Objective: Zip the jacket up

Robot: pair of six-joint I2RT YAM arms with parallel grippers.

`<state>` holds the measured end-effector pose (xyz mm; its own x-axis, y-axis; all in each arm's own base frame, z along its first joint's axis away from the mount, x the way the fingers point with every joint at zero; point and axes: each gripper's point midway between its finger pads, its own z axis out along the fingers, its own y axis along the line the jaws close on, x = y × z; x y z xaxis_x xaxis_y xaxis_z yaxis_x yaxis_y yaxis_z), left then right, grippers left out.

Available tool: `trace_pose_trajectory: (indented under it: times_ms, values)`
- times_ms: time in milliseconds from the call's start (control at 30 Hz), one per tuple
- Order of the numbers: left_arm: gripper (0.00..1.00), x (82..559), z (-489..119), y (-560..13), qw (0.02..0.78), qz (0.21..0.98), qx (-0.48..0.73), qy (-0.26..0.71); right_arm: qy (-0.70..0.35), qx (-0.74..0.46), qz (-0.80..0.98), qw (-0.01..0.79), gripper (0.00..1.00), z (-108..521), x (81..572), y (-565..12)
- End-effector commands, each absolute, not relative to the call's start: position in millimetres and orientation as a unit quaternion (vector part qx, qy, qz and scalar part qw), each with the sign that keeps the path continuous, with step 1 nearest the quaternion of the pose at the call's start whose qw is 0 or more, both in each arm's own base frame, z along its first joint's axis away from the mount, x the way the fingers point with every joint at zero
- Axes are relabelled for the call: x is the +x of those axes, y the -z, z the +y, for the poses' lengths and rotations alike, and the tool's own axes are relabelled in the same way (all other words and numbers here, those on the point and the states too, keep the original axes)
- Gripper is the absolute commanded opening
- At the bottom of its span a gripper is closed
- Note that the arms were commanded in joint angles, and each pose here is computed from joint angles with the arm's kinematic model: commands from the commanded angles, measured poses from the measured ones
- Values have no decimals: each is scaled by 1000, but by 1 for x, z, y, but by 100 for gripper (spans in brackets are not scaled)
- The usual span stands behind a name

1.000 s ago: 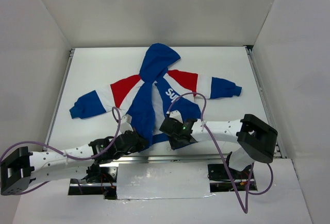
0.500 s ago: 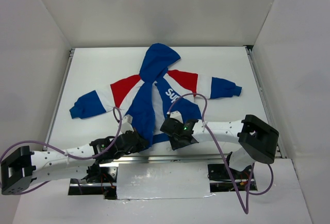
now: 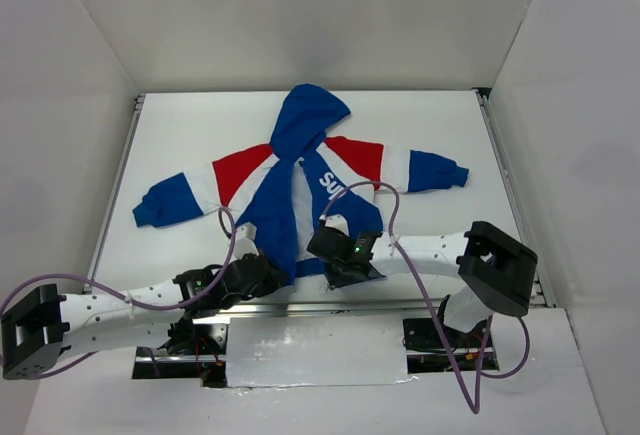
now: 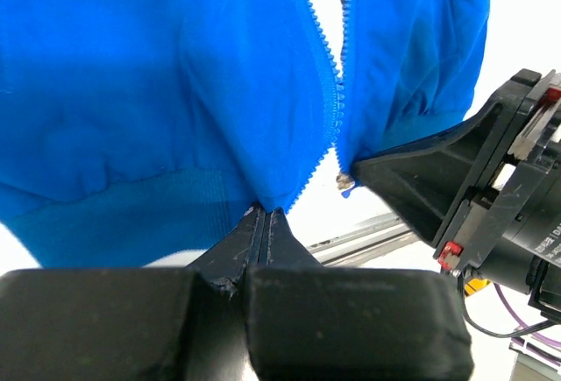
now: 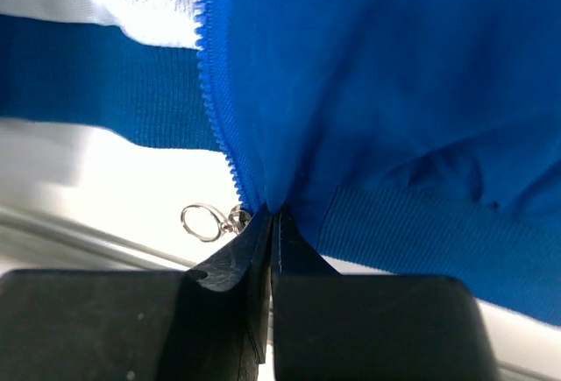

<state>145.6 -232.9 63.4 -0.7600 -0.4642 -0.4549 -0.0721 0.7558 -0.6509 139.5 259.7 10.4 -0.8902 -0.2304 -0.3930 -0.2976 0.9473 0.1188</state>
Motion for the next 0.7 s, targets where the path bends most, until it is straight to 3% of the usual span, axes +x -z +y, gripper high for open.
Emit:
trace_pose_trajectory:
  times_ms: [0, 200, 300, 400, 500, 667]
  values:
    - [0, 151, -239, -71, 325, 875, -141, 329, -144, -132, 968, 158, 0, 273, 118, -6]
    - [0, 163, -256, -97, 355, 844, -134, 379, -376, -64, 886, 264, 0, 325, 141, -85]
    - [0, 172, -254, -107, 362, 838, -155, 377, -373, -49, 864, 336, 0, 325, 184, -119]
    - [0, 184, -247, -125, 377, 835, -192, 353, -362, -114, 816, 436, 0, 336, 213, -189]
    - [0, 190, -236, -140, 396, 833, -202, 329, -429, -184, 737, 488, 0, 348, 201, -240]
    - [0, 190, -210, -140, 412, 830, -230, 298, -341, -135, 818, 442, 0, 333, 214, -147]
